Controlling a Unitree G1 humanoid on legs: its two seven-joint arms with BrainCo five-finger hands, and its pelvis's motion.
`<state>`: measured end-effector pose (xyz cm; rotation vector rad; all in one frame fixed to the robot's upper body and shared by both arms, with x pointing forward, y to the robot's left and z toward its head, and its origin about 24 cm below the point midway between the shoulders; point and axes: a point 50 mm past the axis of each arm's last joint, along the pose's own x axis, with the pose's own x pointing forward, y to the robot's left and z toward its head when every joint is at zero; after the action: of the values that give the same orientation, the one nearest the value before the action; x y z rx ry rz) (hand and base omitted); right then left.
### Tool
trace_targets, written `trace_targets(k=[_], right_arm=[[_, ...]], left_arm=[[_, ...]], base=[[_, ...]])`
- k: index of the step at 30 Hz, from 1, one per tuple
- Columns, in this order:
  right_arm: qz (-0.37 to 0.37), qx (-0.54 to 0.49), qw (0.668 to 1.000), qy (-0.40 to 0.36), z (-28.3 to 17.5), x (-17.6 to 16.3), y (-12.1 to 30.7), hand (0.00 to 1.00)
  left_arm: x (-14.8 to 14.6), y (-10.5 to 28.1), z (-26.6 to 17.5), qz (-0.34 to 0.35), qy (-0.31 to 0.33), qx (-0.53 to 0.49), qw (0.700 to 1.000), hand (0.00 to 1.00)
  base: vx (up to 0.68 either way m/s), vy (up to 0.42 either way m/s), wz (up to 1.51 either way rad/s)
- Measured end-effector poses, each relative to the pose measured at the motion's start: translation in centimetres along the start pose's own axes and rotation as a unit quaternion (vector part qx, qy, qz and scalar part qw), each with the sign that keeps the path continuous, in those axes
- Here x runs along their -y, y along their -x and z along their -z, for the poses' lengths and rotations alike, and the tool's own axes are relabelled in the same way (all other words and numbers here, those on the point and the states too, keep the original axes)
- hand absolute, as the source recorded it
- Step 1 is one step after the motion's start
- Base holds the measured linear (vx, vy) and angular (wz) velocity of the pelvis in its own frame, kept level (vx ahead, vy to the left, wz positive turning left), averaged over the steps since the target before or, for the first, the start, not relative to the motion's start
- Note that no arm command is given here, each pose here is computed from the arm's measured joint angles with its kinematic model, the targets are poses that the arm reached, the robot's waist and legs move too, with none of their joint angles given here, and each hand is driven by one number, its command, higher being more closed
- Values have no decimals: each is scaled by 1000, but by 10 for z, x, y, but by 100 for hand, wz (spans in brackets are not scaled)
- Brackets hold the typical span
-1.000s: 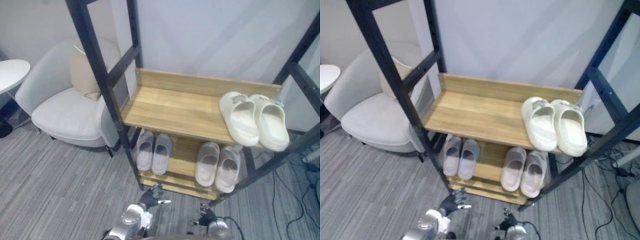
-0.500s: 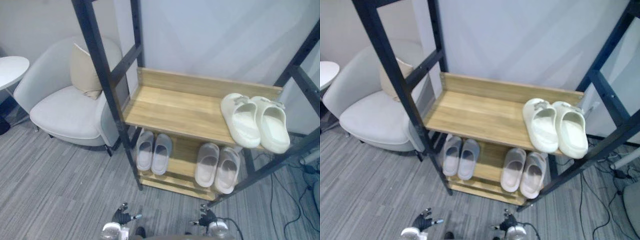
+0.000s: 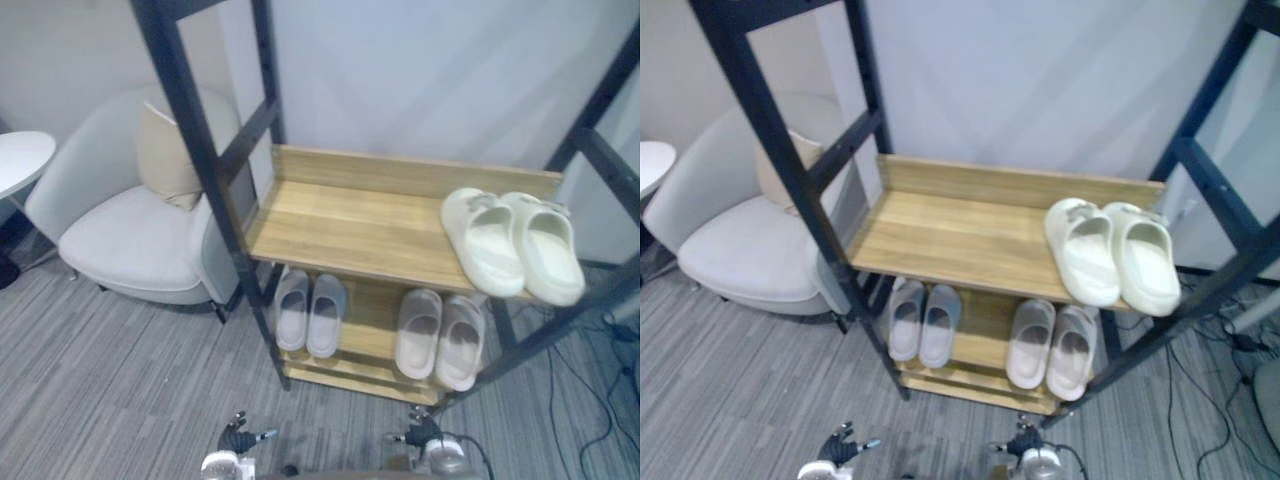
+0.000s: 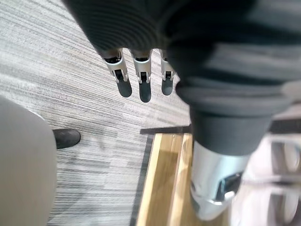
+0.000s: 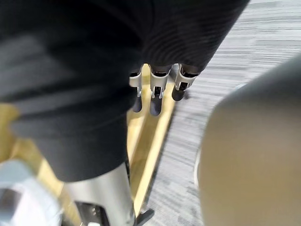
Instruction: Organize the slippers on the shoe rack
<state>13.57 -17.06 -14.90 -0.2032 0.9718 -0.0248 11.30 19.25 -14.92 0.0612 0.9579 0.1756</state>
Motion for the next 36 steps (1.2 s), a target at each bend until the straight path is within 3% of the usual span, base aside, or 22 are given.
trace_targets(k=[4,7,14,19,24,36], right_arm=[[-16,17,1000,0,-6,-6,1,0],[3,20,1000,11,-9,7,-1,0],[-16,107,994,27,-61,-10,-3,0],[-4,101,995,26,-58,-3,-4,0],[2,36,999,-11,-24,-3,-3,0],[-6,55,998,-4,-37,-7,-6,0]], left_arm=[[-2,-3,-11,-2,0,16,1000,0],[16,-5,-20,16,14,28,999,0],[25,-10,-39,23,13,48,998,0],[32,-9,-42,34,1,55,998,0],[42,-8,-40,47,-10,52,998,0],[30,-9,-28,31,-36,30,998,0]], base=[[93,-184,137],[68,-226,134],[-13,-67,106],[12,106,99],[143,213,133],[293,55,98]])
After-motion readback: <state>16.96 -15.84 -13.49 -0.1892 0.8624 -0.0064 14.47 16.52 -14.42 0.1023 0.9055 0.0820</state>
